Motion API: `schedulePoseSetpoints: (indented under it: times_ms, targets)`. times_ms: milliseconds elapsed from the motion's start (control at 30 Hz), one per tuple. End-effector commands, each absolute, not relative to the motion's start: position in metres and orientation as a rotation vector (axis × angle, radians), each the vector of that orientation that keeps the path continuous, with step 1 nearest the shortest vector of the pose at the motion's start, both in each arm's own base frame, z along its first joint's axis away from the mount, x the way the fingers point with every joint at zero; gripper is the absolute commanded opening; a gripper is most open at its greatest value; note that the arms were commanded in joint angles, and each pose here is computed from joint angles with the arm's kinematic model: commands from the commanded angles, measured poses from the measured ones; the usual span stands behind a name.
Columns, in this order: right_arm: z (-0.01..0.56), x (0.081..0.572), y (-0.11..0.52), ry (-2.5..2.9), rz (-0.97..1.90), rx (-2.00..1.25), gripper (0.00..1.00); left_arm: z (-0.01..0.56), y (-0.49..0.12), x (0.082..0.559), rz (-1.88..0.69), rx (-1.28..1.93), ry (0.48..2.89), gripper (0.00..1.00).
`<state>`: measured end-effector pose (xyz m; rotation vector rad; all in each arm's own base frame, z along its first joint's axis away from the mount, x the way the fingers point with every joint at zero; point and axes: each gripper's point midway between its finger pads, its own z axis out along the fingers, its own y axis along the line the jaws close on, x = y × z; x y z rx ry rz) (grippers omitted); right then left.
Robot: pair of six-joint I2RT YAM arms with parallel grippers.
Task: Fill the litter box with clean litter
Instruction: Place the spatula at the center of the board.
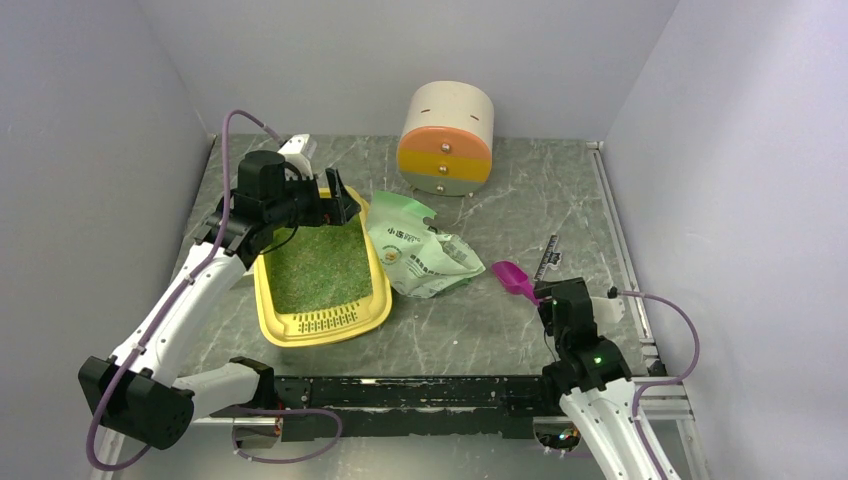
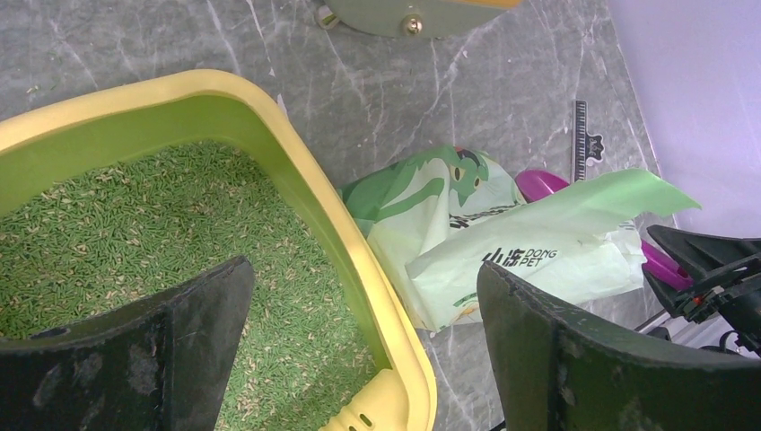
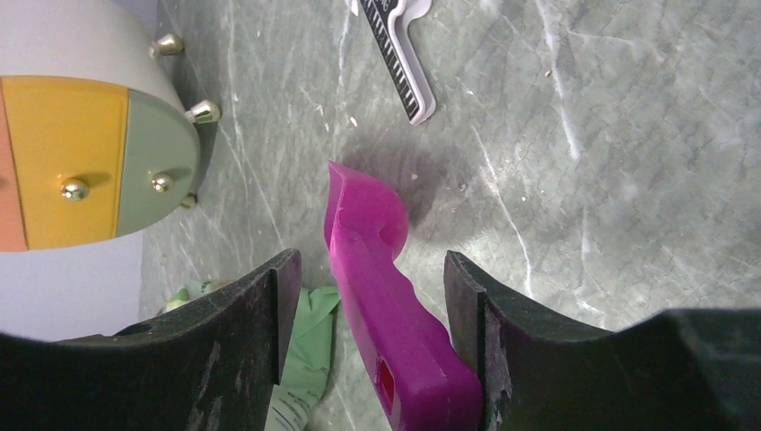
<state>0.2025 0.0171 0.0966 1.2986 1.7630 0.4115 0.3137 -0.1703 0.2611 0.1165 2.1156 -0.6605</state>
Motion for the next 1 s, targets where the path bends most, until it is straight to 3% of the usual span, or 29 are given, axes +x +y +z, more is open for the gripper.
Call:
schedulePoseSetpoints:
  times_ms: [0,233,467,667,867,967]
  targets:
    - [0.101,0.201,0.011,1.757,0.376,1.283,0.63,0.264,-0.178,0.314,-0.694,0.153,2.091,0.99]
    - [0.092,0.208,0.032,1.856,0.447,1.190,0.64,0.265,-0.179,0.314,-0.700,0.157,2.089,0.98]
    - [0.077,0.204,0.027,1.949,0.321,1.198,0.65,0.265,-0.181,0.315,-0.714,0.164,2.093,0.99]
    - [0.084,0.207,0.028,1.962,0.314,1.165,0.78,0.265,-0.184,0.315,-0.730,0.166,2.097,0.98]
    - [0.087,0.204,0.026,1.968,0.307,1.147,0.81,0.266,-0.185,0.316,-0.733,0.177,2.095,0.99]
    - [0.090,0.202,0.025,1.970,0.296,1.145,0.89,0.265,-0.186,0.316,-0.738,0.182,2.098,0.99]
